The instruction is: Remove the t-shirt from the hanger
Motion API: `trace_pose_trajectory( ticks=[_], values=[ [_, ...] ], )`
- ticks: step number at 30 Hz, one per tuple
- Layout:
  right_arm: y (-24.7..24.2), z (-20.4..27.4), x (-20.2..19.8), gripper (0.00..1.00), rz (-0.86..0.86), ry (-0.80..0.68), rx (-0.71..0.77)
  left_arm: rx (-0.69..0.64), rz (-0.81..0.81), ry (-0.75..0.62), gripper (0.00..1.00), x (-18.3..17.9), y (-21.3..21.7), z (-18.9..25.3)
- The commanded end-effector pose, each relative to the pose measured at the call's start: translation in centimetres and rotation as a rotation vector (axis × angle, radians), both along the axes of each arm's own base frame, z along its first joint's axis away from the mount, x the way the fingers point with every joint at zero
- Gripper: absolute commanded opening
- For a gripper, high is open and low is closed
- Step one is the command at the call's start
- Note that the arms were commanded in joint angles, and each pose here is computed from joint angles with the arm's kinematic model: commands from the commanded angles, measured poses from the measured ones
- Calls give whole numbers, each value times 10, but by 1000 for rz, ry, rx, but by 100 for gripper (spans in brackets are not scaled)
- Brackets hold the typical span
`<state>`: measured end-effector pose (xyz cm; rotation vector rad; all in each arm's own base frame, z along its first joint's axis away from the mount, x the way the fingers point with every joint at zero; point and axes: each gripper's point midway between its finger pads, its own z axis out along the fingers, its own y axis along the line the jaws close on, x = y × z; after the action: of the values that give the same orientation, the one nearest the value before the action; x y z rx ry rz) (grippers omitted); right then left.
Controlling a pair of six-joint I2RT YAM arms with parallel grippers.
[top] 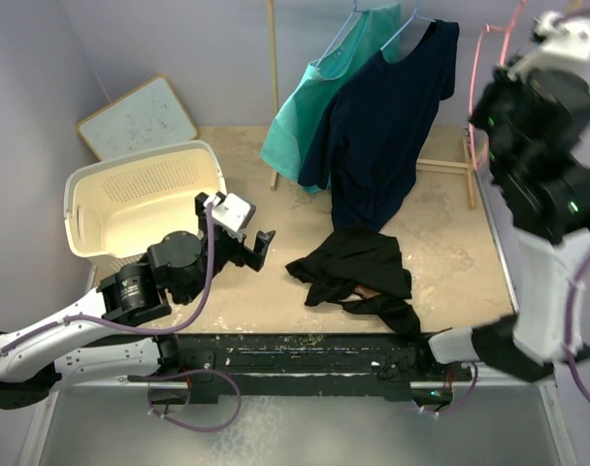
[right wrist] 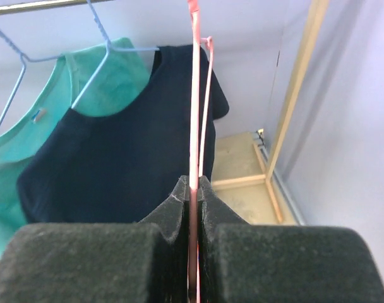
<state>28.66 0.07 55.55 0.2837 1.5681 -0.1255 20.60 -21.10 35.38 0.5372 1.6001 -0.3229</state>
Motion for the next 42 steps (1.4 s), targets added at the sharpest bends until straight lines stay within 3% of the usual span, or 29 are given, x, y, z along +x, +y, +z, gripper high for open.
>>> trace_pose_trajectory(
  ticks=[1, 9, 14, 42],
  values=[
    [-16, 41, 33, 0, -103, -90, -73, -106, -57, 7, 95, -10, -5, 15],
    [-58, 12, 93, 0, 4, -43, 33, -185, -110, 3, 93, -25, 5, 27],
    [-65, 16, 99, 0, 30, -65, 28, -225, -126, -11, 93, -29, 10, 32],
    [-90, -31, 167, 0, 105, -21, 71, -142, -169, 16, 92, -24, -19, 15]
  ],
)
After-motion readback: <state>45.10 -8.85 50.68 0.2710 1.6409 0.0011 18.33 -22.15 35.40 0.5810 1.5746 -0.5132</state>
